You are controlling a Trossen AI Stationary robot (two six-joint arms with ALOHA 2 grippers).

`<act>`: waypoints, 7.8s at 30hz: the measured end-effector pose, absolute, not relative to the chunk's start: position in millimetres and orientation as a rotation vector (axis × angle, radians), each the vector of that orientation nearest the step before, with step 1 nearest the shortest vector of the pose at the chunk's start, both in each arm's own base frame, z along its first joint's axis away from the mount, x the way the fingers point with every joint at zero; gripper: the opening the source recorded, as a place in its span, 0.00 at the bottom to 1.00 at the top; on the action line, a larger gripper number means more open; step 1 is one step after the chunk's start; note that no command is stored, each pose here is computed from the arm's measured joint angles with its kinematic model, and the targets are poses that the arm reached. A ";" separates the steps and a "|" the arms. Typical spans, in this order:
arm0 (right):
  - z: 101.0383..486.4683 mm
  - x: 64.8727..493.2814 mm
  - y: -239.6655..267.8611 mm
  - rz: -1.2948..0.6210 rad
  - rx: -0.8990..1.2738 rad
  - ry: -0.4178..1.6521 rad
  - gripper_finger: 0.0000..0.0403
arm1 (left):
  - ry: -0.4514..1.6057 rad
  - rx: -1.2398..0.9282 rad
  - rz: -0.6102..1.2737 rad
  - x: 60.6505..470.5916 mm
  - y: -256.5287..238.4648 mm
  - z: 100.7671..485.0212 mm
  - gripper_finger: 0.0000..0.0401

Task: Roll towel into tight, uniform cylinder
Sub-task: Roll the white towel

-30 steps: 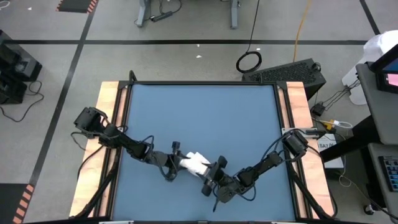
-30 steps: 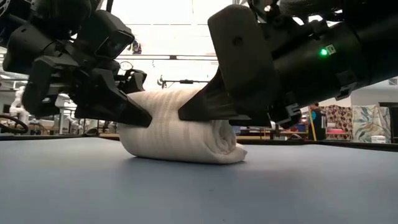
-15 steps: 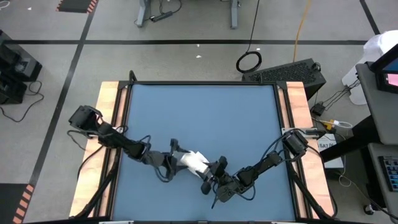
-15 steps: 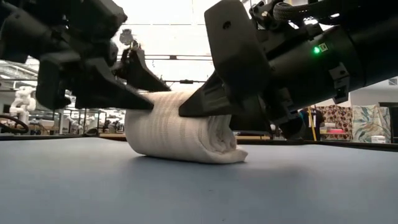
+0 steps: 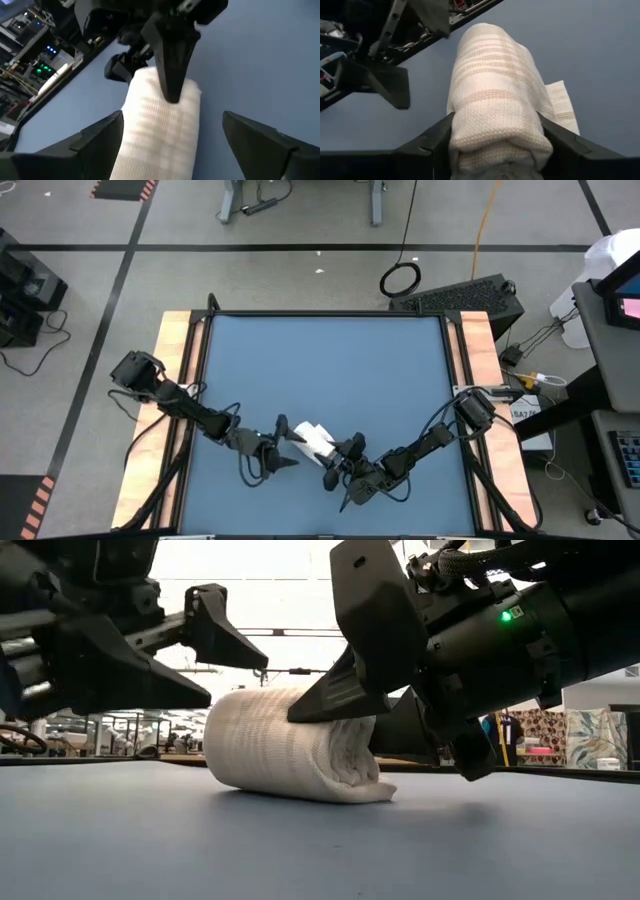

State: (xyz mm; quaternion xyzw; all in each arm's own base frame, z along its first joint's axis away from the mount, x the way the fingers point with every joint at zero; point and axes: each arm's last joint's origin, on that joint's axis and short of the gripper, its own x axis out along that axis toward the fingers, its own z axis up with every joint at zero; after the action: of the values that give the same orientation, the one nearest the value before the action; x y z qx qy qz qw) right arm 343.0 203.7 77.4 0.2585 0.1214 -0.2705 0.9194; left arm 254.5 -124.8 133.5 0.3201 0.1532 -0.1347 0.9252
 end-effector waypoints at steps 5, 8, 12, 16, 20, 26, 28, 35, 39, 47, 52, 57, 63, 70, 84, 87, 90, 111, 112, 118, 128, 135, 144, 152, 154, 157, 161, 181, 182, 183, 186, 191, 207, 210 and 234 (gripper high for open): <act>77.3 342.9 203.9 -0.558 0.550 0.246 0.53 | 0.340 0.704 -0.260 260.1 -116.9 124.7 0.85; 77.2 342.8 203.9 -0.556 0.561 0.246 0.53 | 0.355 0.735 -0.253 262.8 -112.7 119.9 0.85; 76.9 342.8 204.0 -0.552 0.569 0.251 0.53 | 0.366 0.725 -0.273 266.7 -105.9 115.6 0.85; 76.9 342.8 204.0 -0.553 0.571 0.250 0.53 | 0.374 0.710 -0.288 271.0 -99.2 110.0 0.85; 77.2 342.9 204.1 -0.552 0.579 0.246 0.53 | 0.385 0.698 -0.304 274.2 -93.2 104.0 0.85; 78.0 343.2 204.7 -0.547 0.581 0.239 0.53 | 0.398 0.677 -0.367 274.9 -91.3 97.5 0.85; 78.0 343.3 204.8 -0.545 0.570 0.242 0.53 | 0.400 0.670 -0.386 275.2 -90.6 95.9 0.85; 78.5 343.5 205.6 -0.528 0.509 0.255 0.53 | 0.384 0.647 -0.429 275.5 -90.0 96.0 0.85; 78.7 342.7 207.4 -0.510 0.443 0.273 0.54 | 0.385 0.631 -0.434 276.0 -88.5 95.9 0.85; 90.0 333.8 218.3 -0.425 0.192 0.350 0.69 | 0.376 0.567 -0.481 277.9 -85.5 96.3 0.85; 103.0 321.4 222.9 -0.413 0.067 0.406 0.83 | 0.381 0.562 -0.473 278.1 -85.0 96.1 0.85; 118.3 310.1 220.5 -0.454 -0.005 0.434 0.87 | 0.384 0.552 -0.461 278.2 -84.5 96.1 0.85; 142.7 307.1 221.6 -0.448 -0.055 0.388 0.87 | 0.383 0.549 -0.462 278.2 -84.6 96.3 0.85; 162.1 329.6 216.9 -0.395 0.047 0.248 0.79 | 0.369 0.547 -0.467 281.5 -85.9 99.1 0.85; 142.6 344.0 203.5 -0.353 0.187 0.303 0.03 | 0.353 0.556 -0.506 282.4 -87.4 100.0 0.85; 140.0 343.4 201.2 -0.373 0.216 0.319 0.04 | 0.351 0.563 -0.508 282.3 -87.4 100.0 0.85; 132.9 339.6 198.1 -0.416 0.265 0.365 0.04 | 0.349 0.564 -0.508 282.5 -87.5 100.2 0.85; 125.5 329.4 202.1 -0.420 0.289 0.454 0.00 | 0.296 0.631 -0.424 285.2 -86.4 105.1 0.85; 125.4 329.3 202.1 -0.420 0.289 0.456 0.00 | 0.295 0.631 -0.418 285.1 -86.4 106.1 0.85; 120.9 328.4 204.8 -0.407 0.289 0.469 0.00 | 0.268 0.623 -0.388 282.9 -88.5 118.8 0.85; 118.4 326.7 207.9 -0.404 0.298 0.470 0.00 | 0.201 0.537 -0.363 279.4 -86.7 146.6 0.85; 117.6 326.2 207.4 -0.400 0.263 0.482 0.00 | 0.199 0.443 -0.385 284.2 -70.0 147.7 0.74; 116.5 326.2 205.6 -0.410 0.262 0.489 0.00 | 0.210 0.376 -0.444 287.2 -51.2 146.5 0.32; 115.7 327.0 202.7 -0.421 0.255 0.498 0.00 | 0.216 0.306 -0.463 293.7 -44.5 137.0 0.02; 115.6 327.1 202.3 -0.422 0.254 0.498 0.00 | 0.250 0.301 -0.463 298.5 -43.7 127.1 0.03; 114.7 326.5 201.5 -0.430 0.244 0.502 0.00 | 0.261 0.286 -0.438 310.4 -41.5 119.5 0.03; 114.7 326.2 201.2 -0.439 0.260 0.498 0.00 | 0.278 0.249 -0.412 323.7 -36.4 109.3 0.04; 115.1 325.3 203.8 -0.419 0.232 0.503 0.00 | 0.343 0.214 -0.431 329.2 -34.2 95.2 0.04; 115.1 325.2 204.0 -0.416 0.225 0.505 0.00 | 0.344 0.214 -0.431 329.1 -34.2 95.0 0.04; 115.3 325.0 204.2 -0.413 0.218 0.506 0.00 | 0.346 0.214 -0.432 329.0 -34.2 94.8 0.04; 117.5 323.8 205.5 -0.408 0.196 0.502 0.00 | 0.351 0.213 -0.433 328.8 -34.3 94.4 0.04; 121.1 322.2 205.8 -0.411 0.154 0.494 0.00 | 0.371 0.212 -0.435 328.1 -34.5 92.6 0.04; 115.8 331.1 196.6 -0.524 0.238 0.396 0.00 | 0.368 0.225 -0.421 327.7 -34.5 92.0 0.04; 104.4 334.2 198.5 -0.538 0.255 0.374 0.00 | 0.366 0.225 -0.424 327.7 -34.7 92.2 0.04; 81.1 329.1 205.6 -0.582 0.304 0.350 0.00 | 0.293 0.295 -0.429 326.3 -34.3 116.9 0.04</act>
State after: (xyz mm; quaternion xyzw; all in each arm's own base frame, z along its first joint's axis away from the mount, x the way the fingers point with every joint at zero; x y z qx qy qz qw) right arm 329.1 205.6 81.1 0.1483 0.1708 -0.2843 0.9317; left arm 326.3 -34.3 116.9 0.1454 0.1445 -0.2115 0.9556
